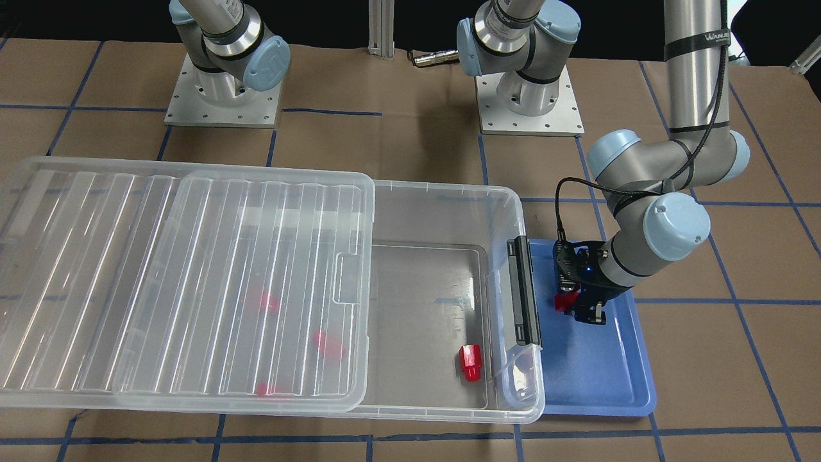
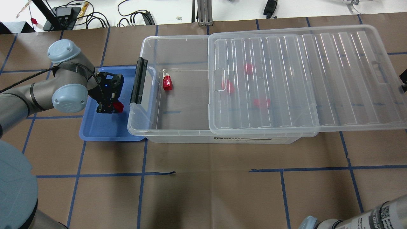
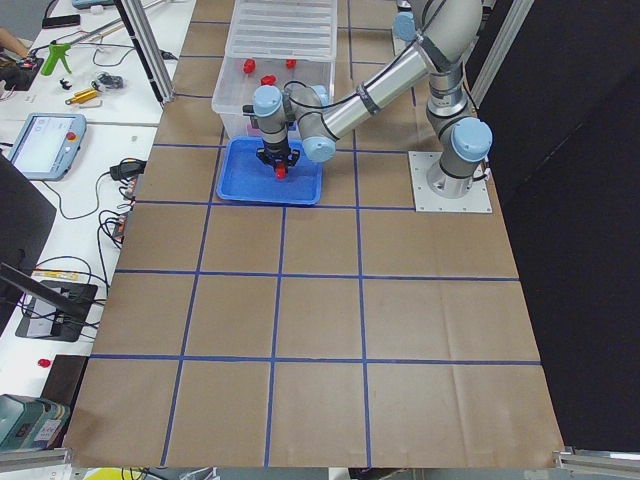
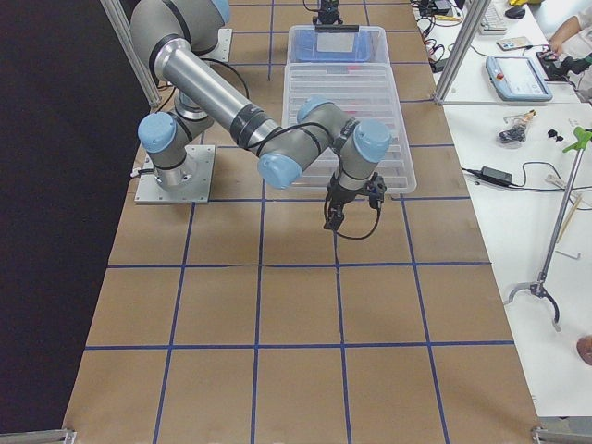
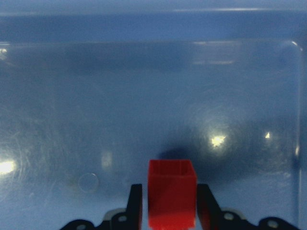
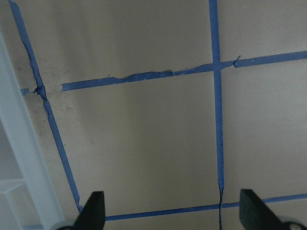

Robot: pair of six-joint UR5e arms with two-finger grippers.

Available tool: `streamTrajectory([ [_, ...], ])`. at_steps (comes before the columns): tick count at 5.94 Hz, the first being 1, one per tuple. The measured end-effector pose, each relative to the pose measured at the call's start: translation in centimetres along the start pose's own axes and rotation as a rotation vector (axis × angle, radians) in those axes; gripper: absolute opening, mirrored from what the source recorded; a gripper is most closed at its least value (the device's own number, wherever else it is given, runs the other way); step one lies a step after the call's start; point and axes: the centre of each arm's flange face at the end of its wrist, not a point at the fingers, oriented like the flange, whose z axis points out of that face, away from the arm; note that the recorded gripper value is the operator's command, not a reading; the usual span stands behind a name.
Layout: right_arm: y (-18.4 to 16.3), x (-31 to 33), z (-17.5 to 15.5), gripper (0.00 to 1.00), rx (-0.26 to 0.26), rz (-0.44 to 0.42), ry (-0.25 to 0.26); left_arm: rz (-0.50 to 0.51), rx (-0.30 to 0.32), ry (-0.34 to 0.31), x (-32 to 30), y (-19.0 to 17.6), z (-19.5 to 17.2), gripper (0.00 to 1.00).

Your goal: Place red block in blue tray from box

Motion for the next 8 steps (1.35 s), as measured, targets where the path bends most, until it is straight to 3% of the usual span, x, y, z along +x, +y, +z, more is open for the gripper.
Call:
streamTrajectory([
  [2, 0.6, -1.8, -0.1, 1.00, 0.006, -0.007, -0.030, 0.001, -0.011, -0.022, -0.2, -0.4, -2.8, 0.98],
  [5, 0.7, -5.3, 0.0, 1.00, 0.006, -0.054, -0.043, -0.084, 0.006, 0.029, 1.0, -3.9, -15.5, 0.98],
  [6, 0.7, -6.1, 0.2, 1.00, 0.008, -0.063, -0.063, -0.148, 0.006, 0.036, 1.7, -6.7, -19.6, 0.98],
  [8, 1.2, -7.9, 0.7, 1.00, 0.007, -0.081, -0.081, -0.390, 0.029, -0.012, 4.3, -13.1, -25.4, 0.98],
])
